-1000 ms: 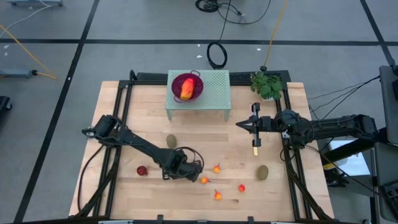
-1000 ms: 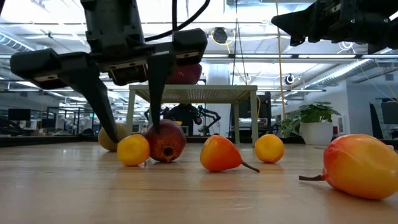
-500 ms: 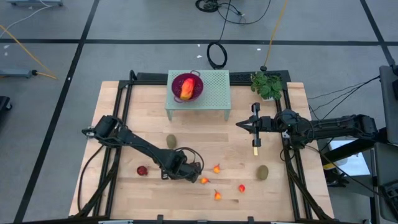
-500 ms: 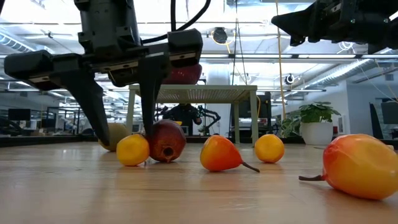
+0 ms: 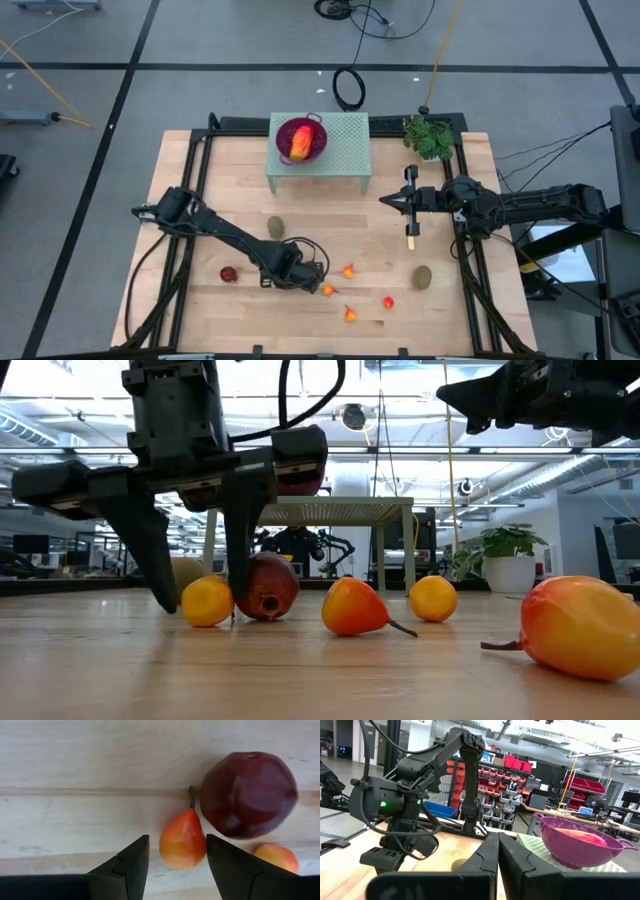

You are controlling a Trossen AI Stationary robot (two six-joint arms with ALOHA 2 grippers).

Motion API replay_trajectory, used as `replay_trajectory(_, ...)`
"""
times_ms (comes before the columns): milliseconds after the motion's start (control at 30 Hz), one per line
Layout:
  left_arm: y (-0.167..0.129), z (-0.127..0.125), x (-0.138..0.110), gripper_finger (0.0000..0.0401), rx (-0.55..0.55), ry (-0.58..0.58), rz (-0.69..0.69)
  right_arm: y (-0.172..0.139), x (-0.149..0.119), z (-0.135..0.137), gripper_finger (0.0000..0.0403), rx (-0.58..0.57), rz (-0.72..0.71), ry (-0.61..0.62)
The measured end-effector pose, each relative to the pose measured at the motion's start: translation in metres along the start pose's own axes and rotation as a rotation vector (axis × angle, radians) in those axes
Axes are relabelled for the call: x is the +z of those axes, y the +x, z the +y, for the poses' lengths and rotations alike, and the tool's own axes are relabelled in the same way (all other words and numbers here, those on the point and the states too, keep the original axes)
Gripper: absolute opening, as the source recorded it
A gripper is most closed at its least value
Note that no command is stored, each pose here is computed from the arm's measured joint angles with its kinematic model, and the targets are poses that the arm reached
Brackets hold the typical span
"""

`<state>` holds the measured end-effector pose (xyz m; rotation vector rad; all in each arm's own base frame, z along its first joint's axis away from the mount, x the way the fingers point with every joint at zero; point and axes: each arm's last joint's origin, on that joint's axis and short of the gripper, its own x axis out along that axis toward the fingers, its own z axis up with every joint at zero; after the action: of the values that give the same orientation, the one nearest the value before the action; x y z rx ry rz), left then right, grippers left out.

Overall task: Pick & Place Fruit
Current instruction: Put the pear into the violet strainer bowl on the shelf

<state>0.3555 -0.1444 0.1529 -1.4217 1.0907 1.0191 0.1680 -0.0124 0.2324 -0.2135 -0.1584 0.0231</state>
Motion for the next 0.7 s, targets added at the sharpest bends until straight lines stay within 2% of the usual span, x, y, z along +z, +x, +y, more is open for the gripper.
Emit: replay_trajectory(700, 0.0045, -0.0005, 0.0025, 0.0195, 0.025, 0.03, 0.026, 0.0, 0.0, 0.0, 0.0001, 0.0, 0.0, 0.0)
